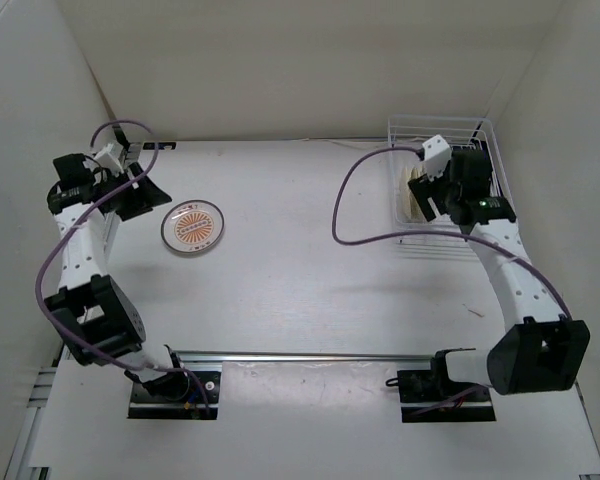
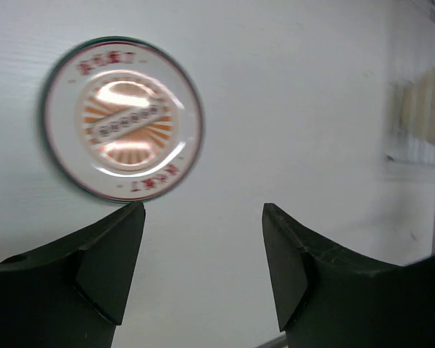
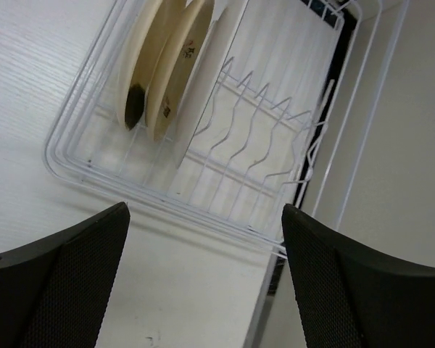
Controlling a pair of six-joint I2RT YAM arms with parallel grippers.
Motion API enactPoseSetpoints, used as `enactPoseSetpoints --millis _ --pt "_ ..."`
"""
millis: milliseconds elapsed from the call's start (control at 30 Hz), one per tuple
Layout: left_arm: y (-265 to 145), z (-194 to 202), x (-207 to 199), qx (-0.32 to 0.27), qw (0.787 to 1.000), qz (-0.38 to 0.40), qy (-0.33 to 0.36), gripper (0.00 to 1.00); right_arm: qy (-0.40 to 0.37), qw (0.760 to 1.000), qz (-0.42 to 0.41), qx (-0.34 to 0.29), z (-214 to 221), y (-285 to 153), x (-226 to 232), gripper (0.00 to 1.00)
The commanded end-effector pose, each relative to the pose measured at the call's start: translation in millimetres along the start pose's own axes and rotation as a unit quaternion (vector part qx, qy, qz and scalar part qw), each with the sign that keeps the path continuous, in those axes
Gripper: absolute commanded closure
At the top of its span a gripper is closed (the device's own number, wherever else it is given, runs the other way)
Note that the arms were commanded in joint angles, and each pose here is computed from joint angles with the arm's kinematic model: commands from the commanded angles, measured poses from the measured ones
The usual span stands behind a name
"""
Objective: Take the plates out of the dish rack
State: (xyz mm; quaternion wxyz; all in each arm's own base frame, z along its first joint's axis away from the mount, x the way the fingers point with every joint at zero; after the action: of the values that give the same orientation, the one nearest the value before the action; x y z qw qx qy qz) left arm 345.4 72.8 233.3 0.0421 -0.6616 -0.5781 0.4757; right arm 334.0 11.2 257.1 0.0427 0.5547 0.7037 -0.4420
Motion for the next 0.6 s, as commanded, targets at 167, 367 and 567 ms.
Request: enactPoseSetpoints --millis 167,367,567 --pt "-31 40 -92 0.092 0.971 0.169 0.144 0.18 0.231 0.957 -0.151 -0.088 -40 12 -30 0.12" --pt "-30 48 -109 0.108 0.96 0.175 0.19 0.17 0.312 0.911 -0.254 -0.086 -36 35 -18 0.15" --pt "-33 48 -112 0.105 0.959 0.18 0.192 0.17 0.319 0.913 -0.245 -0.075 -31 54 -19 0.21"
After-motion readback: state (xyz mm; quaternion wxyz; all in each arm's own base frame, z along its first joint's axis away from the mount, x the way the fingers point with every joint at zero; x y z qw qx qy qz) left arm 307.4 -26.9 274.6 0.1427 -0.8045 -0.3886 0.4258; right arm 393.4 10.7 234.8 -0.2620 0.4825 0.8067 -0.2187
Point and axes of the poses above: each gripper's point midway between its finger pads, its own y axis out along the fingers, its own x axis along the line the jaws close on, z = x × y, the point moved 5 cm from there along -y, back along the fingers, and after that the axes turned 6 degrees about -y, right-handed, at the moved point
